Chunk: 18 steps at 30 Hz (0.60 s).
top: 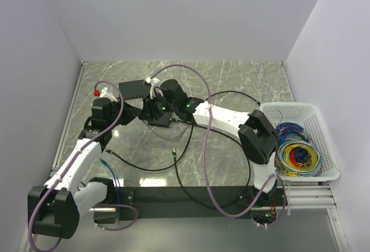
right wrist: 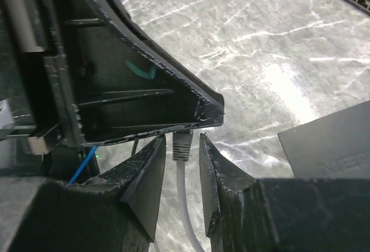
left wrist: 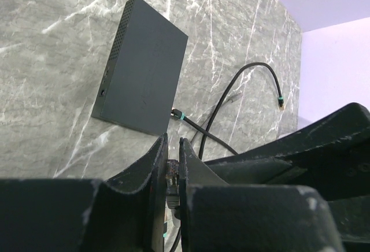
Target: Insert the plug into the switch port
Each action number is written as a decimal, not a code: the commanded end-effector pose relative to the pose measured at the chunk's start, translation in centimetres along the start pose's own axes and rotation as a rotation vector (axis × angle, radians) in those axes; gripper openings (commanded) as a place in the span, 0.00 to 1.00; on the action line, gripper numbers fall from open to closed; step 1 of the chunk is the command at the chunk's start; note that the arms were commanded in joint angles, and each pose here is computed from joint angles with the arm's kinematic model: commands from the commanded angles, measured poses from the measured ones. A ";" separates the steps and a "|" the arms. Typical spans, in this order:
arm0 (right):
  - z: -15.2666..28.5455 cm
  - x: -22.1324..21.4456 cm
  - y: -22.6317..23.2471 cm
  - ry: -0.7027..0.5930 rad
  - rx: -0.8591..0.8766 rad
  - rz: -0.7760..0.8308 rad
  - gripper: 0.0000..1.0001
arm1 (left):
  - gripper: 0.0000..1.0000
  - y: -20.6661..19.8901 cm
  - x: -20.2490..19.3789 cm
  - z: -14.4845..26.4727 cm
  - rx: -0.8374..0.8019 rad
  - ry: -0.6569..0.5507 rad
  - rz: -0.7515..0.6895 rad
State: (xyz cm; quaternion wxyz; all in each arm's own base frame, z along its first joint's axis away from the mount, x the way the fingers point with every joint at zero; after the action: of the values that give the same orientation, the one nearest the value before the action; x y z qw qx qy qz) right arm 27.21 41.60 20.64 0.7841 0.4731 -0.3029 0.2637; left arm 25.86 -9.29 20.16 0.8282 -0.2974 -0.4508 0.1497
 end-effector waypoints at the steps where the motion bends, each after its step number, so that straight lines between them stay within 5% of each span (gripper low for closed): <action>1: -0.5 1.1 0.6 -0.037 -0.024 0.047 0.37 | 0.00 -1.0 1.0 0.5 -0.031 -0.037 -0.038; 18: -1.0 0.1 0.3 0.007 -0.010 0.036 0.31 | 0.00 -1.0 0.9 0.5 -0.032 -0.046 -0.031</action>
State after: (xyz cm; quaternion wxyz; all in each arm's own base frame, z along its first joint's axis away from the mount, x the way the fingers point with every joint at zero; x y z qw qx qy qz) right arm 27.01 41.79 19.90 0.7924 0.4563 -0.3022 0.2693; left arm 25.74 -9.29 20.09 0.8300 -0.2953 -0.4486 0.1508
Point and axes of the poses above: each gripper's point midway between its finger pads, its own z axis back along the fingers, its own y axis along the line the jaws close on, x = y × z, the point moved 7 cm from there along z, back along the fingers, and after that the axes turned 10 degrees about -z, right-handed, at the moved point
